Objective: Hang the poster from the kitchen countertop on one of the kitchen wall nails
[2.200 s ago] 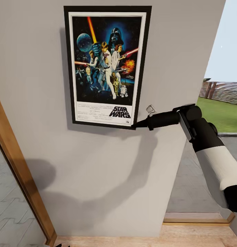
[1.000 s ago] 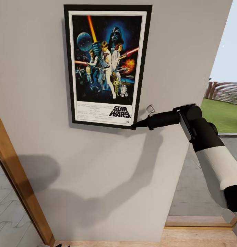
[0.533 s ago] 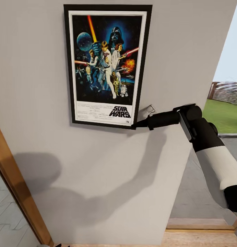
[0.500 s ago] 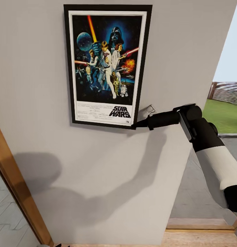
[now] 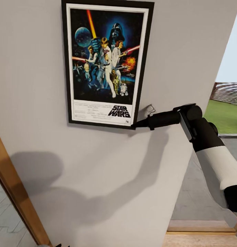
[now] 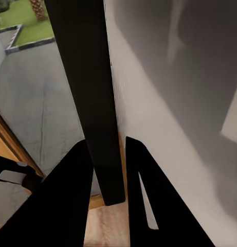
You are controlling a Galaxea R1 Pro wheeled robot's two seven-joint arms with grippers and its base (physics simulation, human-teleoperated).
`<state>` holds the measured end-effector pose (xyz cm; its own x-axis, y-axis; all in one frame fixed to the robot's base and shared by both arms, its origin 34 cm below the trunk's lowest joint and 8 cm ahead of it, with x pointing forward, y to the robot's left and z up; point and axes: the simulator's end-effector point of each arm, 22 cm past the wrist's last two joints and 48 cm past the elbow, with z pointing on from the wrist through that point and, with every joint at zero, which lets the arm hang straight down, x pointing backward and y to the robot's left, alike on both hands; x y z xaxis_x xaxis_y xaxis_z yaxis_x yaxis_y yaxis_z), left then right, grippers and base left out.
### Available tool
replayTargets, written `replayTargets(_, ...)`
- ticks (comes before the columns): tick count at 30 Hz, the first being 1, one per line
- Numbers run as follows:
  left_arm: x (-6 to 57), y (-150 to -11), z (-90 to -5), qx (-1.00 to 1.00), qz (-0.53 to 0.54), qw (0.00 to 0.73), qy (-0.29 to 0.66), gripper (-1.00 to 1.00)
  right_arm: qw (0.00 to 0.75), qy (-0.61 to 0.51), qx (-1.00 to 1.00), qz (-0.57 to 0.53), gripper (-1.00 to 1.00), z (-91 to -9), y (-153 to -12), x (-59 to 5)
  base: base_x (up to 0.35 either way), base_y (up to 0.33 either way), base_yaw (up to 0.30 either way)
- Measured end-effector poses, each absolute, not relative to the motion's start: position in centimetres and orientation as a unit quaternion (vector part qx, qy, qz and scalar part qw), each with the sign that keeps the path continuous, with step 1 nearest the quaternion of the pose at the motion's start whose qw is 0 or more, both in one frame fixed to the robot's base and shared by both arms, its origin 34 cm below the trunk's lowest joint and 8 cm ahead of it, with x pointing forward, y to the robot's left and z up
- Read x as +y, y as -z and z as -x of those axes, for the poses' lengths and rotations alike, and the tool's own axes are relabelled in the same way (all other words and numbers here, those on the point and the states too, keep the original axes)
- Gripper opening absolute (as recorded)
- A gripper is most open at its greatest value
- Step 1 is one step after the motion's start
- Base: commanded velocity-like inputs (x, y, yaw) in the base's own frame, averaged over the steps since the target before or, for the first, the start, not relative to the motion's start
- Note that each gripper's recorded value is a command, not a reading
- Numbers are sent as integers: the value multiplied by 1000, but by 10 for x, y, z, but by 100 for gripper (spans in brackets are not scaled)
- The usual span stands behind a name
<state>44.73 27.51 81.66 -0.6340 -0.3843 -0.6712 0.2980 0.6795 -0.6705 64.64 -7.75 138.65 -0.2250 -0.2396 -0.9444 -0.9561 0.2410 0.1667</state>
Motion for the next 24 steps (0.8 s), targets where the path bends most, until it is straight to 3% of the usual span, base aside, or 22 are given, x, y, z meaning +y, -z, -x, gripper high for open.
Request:
replayTargets(13,275,-816,-447,811,27,427,399,100,427,-420,658,456,-100,-645,-1387,-76,4,0,0)
replayTargets(24,275,-815,-448,811,27,426,399,100,436,-400,676,440,-100,-661,-1380,-81,-153,0,0)
